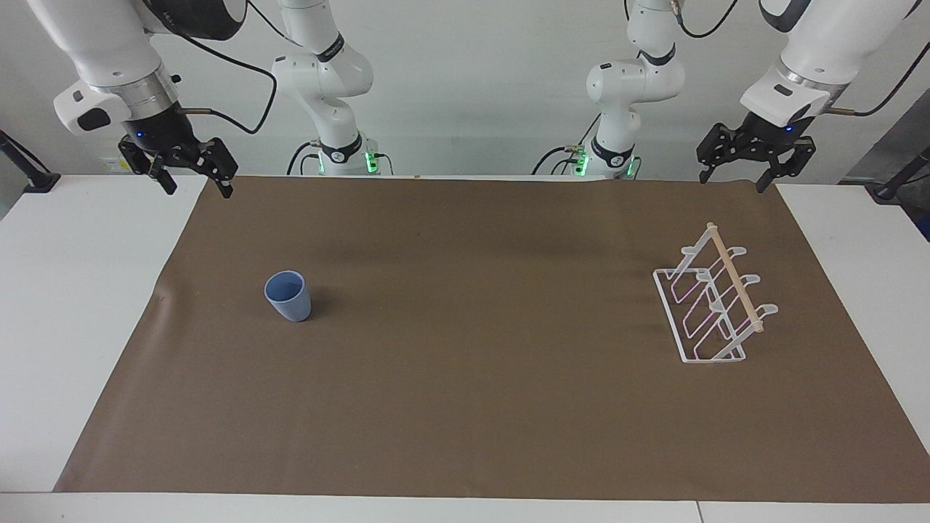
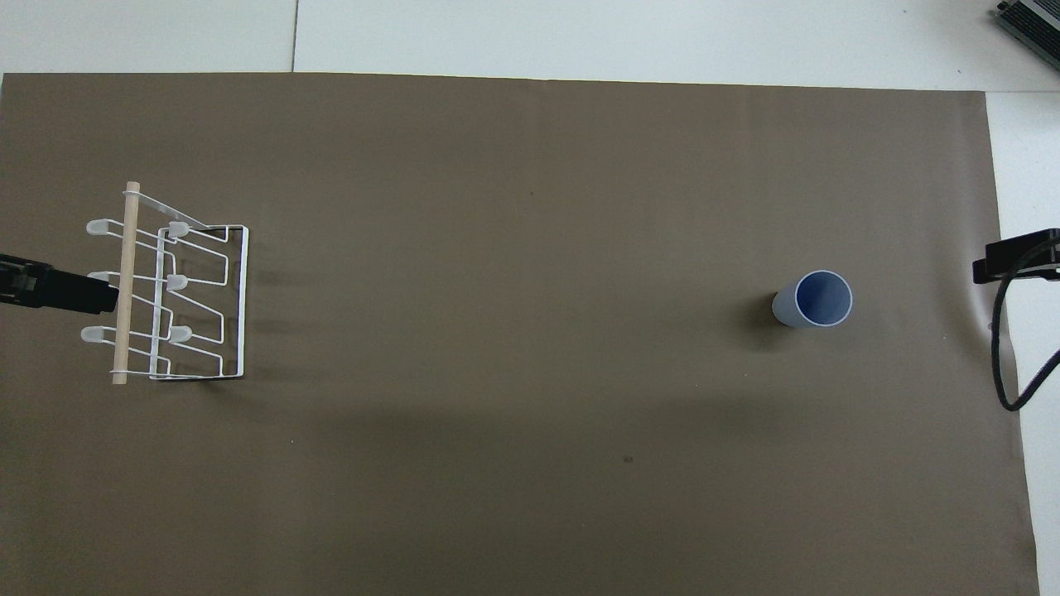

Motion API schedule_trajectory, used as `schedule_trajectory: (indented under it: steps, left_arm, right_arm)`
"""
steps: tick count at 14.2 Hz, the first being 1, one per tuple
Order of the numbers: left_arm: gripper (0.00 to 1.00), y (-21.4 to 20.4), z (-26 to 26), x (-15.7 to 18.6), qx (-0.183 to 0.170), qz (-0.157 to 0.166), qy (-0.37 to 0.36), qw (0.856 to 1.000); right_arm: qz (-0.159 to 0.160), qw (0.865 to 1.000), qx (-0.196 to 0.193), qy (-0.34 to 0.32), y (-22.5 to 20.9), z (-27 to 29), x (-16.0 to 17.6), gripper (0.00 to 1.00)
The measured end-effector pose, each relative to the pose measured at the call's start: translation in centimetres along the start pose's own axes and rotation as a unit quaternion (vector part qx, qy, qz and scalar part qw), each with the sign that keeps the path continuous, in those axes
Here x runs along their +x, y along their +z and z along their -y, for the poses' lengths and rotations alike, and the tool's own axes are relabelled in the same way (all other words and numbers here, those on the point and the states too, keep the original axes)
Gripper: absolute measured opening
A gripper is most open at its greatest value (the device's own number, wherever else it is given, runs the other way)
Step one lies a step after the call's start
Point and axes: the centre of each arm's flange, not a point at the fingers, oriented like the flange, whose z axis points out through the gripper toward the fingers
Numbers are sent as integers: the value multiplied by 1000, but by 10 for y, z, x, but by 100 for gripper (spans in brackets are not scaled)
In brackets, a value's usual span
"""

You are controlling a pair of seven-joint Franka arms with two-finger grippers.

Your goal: Hang cup on cup holder

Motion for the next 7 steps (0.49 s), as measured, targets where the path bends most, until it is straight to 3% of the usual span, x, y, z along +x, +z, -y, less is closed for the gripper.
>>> schedule_trajectory:
  steps: [7]
  left_arm:
    - [100,6,-11,-7,-2,18,10,1000]
  right_arm:
    - [1,1000,0,0,1,0,0,100]
